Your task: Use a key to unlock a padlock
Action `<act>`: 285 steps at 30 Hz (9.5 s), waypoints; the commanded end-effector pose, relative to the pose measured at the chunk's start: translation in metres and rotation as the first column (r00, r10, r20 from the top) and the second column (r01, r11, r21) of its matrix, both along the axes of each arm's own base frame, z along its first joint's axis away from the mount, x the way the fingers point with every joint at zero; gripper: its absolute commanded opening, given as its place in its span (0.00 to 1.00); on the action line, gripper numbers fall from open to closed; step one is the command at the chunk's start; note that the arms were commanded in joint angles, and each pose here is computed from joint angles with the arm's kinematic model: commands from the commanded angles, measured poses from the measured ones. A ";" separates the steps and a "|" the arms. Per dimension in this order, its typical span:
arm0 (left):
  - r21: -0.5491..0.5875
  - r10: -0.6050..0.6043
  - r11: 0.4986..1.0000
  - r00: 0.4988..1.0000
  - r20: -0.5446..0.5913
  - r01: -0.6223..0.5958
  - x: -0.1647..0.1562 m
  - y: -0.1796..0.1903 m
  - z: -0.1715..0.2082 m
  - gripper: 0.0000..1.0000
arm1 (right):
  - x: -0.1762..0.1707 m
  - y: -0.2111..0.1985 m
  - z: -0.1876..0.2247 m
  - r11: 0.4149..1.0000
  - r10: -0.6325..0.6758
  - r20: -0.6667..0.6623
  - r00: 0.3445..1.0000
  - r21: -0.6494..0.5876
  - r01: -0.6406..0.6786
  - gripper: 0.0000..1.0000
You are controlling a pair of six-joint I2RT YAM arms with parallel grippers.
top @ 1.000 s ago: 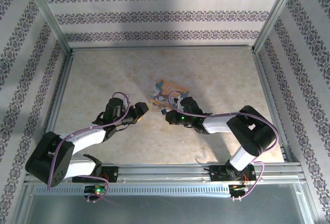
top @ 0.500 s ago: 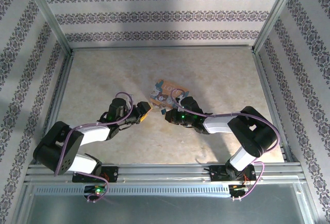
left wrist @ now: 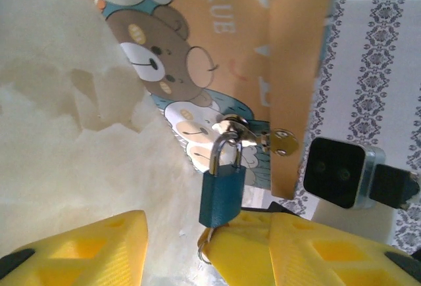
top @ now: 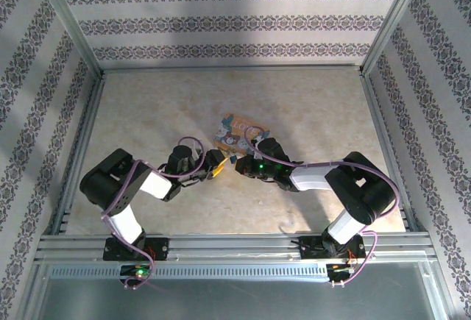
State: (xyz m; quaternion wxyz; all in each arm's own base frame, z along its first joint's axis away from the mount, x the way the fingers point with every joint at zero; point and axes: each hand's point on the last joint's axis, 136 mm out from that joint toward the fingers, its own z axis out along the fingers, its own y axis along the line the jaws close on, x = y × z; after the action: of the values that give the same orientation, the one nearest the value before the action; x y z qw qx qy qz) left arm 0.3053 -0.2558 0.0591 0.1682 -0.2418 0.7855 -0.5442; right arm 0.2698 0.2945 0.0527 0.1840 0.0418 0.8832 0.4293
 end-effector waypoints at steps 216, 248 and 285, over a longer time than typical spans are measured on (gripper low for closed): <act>-0.111 0.125 0.986 0.992 -0.007 -0.125 0.006 -0.028 0.098 0.00 | 0.016 0.032 0.118 0.738 0.630 0.698 0.341 -0.675 0.018 0.00; -0.028 0.099 0.995 0.994 0.052 -0.097 0.002 -0.025 0.087 0.00 | -0.010 0.015 0.111 0.786 0.575 0.690 0.440 -0.615 -0.064 0.27; 0.212 -0.079 0.976 0.991 0.105 0.055 -0.011 -0.022 0.000 0.00 | 0.055 -0.011 0.098 0.980 0.169 0.286 0.943 -0.155 -0.128 0.49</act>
State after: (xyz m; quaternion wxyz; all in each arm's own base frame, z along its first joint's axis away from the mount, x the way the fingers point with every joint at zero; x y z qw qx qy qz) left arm 0.2914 -0.2733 0.0547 0.2037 -0.1888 0.8422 -0.4620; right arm 0.3192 0.2778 0.1524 0.3238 -0.1455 0.8667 0.3504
